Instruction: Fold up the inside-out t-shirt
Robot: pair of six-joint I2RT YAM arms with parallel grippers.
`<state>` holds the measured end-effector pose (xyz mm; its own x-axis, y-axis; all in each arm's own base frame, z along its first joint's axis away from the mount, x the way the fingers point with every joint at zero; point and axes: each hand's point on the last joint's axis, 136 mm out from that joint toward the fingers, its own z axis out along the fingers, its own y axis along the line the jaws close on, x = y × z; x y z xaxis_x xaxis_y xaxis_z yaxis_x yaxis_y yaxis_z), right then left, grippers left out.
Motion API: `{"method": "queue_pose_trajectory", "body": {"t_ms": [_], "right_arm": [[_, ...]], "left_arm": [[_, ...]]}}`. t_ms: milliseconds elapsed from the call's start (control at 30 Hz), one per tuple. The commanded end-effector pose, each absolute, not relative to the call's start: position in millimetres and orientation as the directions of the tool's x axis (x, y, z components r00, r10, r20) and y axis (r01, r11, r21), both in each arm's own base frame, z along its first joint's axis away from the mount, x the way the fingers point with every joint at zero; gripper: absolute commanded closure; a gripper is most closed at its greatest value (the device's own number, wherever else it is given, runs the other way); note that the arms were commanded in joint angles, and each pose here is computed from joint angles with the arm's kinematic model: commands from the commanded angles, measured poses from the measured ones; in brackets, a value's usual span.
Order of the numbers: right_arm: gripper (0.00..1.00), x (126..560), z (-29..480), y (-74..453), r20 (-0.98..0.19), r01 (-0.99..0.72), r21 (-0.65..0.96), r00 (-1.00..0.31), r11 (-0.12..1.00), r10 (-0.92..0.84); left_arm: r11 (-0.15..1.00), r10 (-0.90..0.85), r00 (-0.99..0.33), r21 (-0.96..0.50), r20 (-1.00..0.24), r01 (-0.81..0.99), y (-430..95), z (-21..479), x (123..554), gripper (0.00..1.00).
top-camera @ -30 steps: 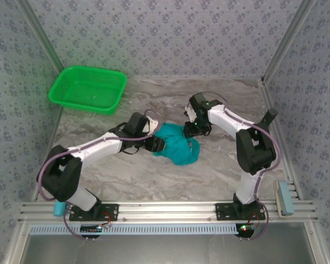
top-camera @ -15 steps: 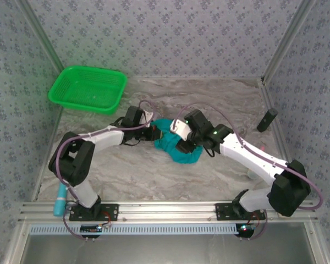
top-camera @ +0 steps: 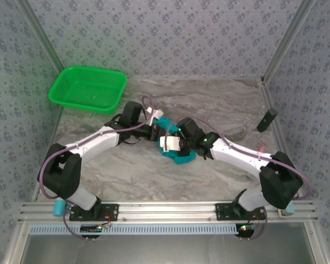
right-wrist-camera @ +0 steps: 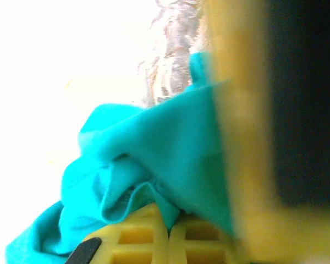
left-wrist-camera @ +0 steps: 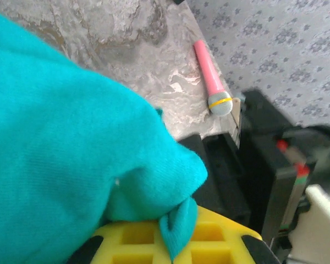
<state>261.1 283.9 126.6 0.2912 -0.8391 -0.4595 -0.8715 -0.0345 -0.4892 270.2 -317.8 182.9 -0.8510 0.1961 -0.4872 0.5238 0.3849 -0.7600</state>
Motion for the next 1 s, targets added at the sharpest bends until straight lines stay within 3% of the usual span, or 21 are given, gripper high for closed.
{"method": "queue_pose_trajectory", "body": {"t_ms": [0, 200, 333, 433, 533, 600, 667, 767, 833, 967], "right_arm": [[1.0, 233, 145, 276, -0.444, -0.84, -0.523, 0.411, -0.143, -0.796], [1.0, 191, 156, 252, -0.45, -0.827, -0.531, 0.459, -0.184, -0.766], [1.0, 161, 120, 229, -0.39, -0.854, -0.477, 0.416, -0.206, -0.821], [1.0, 153, 100, 224, -0.366, -0.881, -0.423, 0.378, -0.21, -0.85], [0.98, 148, 105, 237, -0.396, -0.901, -0.361, 0.381, -0.241, -0.835], [0.96, 149, 118, 245, -0.455, -0.916, -0.342, 0.357, -0.21, -0.816], [0.9, 146, 144, 255, -0.586, -0.937, -0.311, 0.32, -0.158, -0.744], [0.65, 146, 191, 263, -0.779, -0.969, -0.238, 0.235, -0.073, -0.582], [0.56, 158, 207, 259, -0.815, -0.974, -0.228, 0.185, 0.01, -0.549], [0.44, 180, 208, 251, -0.769, -0.967, -0.237, 0.125, 0.098, -0.627]], "left_arm": [[0.311, 0.18, -0.805, -0.744, -0.565, 0.591, -309, 221, 280, 1.0], [0.406, 0.035, -0.878, -0.795, -0.478, 0.45, -283, 196, 323, 0.92], [0.466, 0.051, -0.889, -0.776, -0.456, 0.425, -276, 166, 325, 0.85], [0.518, 0.078, -0.922, -0.775, -0.379, 0.362, -269, 135, 323, 0.67], [0.529, 0.089, -0.949, -0.793, -0.301, 0.301, -265, 120, 311, 0.64], [0.56, 0.09, -0.943, -0.767, -0.321, 0.314, -260, 119, 304, 0.63], [0.583, 0.078, -0.94, -0.749, -0.332, 0.313, -252, 122, 297, 0.61], [0.592, 0.08, -0.94, -0.743, -0.331, 0.312, -244, 130, 277, 0.61], [0.602, 0.085, -0.935, -0.73, -0.345, 0.324, -239, 136, 262, 0.61], [0.645, 0.094, -0.942, -0.7, -0.323, 0.305, -236, 130, 234, 0.58]]}}
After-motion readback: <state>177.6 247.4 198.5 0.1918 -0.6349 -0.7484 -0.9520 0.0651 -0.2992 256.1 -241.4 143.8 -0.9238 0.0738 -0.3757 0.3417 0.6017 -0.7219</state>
